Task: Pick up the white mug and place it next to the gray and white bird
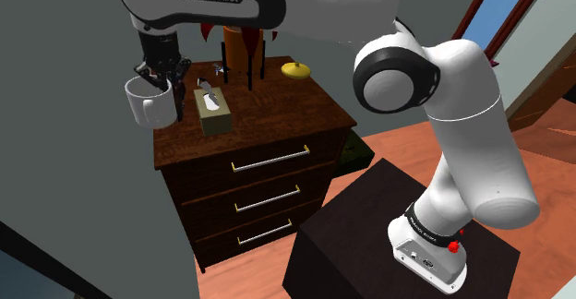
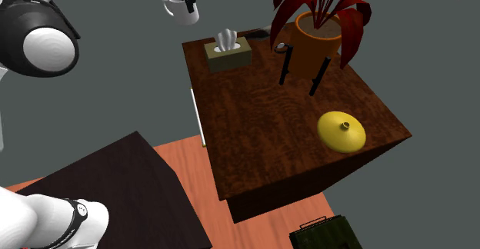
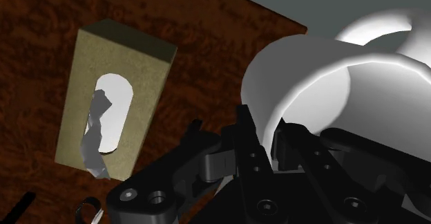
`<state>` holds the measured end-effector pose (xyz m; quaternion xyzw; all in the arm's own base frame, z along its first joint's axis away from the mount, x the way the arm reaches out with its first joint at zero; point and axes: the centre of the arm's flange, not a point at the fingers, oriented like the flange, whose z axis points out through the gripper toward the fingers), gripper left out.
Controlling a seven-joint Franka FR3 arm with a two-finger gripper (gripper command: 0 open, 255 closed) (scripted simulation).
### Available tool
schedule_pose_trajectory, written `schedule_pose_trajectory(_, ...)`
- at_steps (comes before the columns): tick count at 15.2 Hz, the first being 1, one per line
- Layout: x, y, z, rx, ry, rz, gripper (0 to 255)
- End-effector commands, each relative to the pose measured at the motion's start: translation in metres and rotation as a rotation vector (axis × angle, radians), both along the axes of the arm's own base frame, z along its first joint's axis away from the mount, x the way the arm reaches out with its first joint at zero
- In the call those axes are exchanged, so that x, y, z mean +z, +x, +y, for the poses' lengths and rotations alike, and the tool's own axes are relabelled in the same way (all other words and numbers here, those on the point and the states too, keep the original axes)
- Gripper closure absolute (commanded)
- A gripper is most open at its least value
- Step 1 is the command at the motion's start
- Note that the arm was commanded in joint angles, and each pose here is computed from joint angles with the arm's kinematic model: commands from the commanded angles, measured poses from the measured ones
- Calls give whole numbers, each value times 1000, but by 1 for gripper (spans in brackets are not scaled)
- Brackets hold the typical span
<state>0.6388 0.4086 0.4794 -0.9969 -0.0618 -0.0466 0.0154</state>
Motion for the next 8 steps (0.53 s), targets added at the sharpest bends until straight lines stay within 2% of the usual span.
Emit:
schedule_pose_trajectory(1,-9,-1,3,-1,0,-1,255)
schedule_pose_trajectory(8,-46,-1,3,-1,0,-1,255)
